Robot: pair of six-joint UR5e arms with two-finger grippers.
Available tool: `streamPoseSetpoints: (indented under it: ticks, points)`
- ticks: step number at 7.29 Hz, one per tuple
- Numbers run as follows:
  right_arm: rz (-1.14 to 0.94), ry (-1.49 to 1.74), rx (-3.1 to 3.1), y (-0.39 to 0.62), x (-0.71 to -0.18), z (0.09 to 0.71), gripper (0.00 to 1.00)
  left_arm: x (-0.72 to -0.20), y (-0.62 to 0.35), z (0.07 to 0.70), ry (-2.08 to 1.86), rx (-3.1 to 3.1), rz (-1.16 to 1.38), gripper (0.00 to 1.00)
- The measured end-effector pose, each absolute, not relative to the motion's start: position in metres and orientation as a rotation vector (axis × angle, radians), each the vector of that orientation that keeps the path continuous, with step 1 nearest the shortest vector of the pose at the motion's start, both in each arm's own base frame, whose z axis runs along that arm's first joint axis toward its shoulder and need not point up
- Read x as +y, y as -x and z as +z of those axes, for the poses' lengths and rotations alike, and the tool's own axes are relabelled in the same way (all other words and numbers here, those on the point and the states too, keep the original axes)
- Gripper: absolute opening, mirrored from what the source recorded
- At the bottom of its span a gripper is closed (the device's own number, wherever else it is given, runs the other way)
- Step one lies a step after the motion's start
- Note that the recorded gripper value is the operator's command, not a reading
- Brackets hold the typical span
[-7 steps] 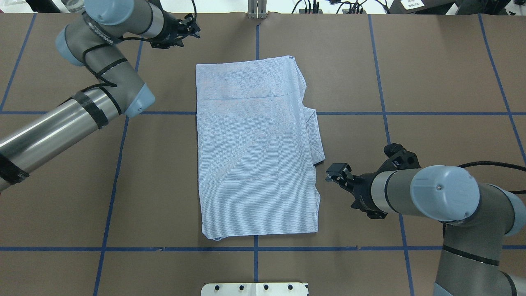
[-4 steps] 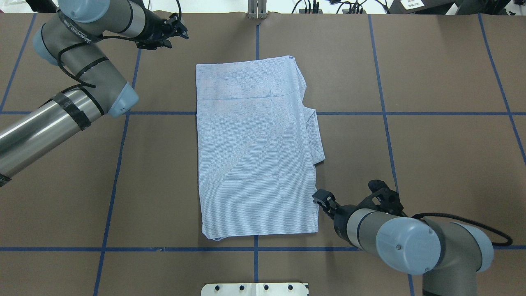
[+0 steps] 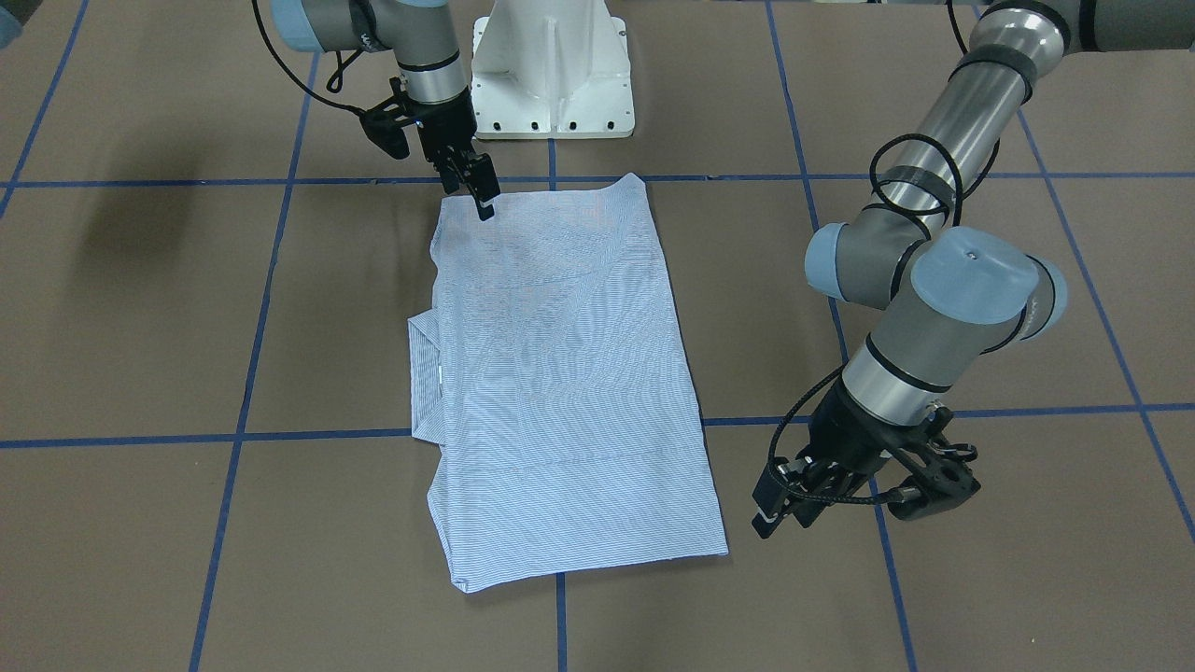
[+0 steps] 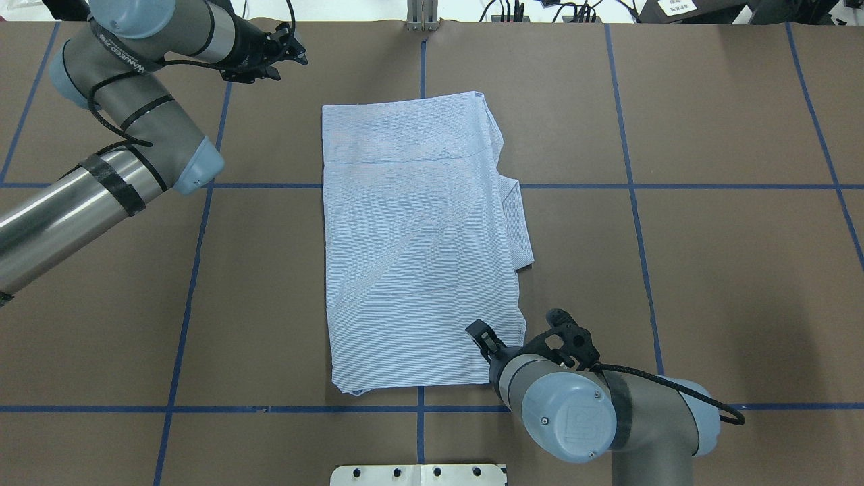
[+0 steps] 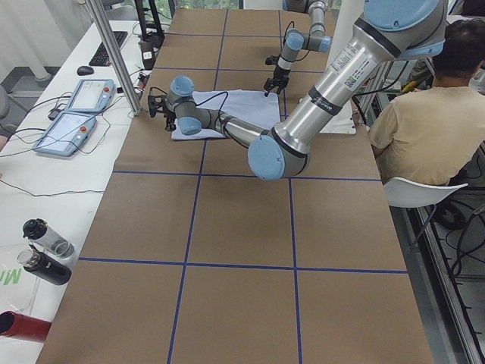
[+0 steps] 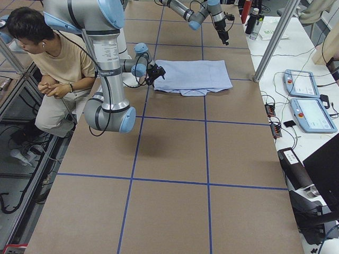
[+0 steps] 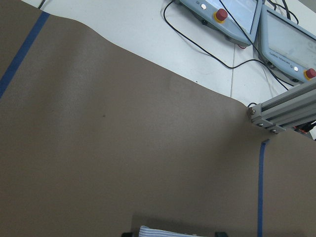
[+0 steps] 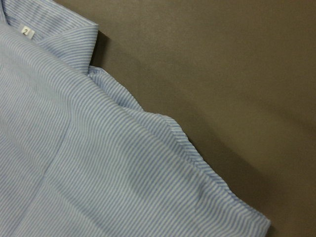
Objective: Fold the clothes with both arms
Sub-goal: 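Move the right gripper to the folded shirt's near corner while the left waits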
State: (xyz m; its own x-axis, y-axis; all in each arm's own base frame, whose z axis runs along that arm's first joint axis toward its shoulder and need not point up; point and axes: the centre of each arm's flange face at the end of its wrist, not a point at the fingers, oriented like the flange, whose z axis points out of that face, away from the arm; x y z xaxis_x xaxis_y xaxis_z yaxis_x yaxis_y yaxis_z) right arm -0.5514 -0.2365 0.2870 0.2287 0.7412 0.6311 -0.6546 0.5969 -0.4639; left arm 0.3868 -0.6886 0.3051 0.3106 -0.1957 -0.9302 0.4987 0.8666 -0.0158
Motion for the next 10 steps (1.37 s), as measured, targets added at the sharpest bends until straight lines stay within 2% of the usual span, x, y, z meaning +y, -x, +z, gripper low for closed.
streamPoseSetpoints:
  ticks: [8, 9, 10]
  points:
    - [0.981, 0.072, -0.847, 0.551, -0.250, 0.298, 0.93, -0.684, -0.387, 0.310, -0.293, 1.176, -0.470, 0.65]
    - [0.983, 0.069, -0.842, 0.553, -0.251, 0.301, 0.85, -0.682, -0.386, 0.311, -0.294, 1.177, -0.469, 0.65]
    - [0.982, 0.066, -0.834, 0.556, -0.251, 0.304, 0.82, -0.681, -0.385, 0.312, -0.294, 1.178, -0.469, 0.65]
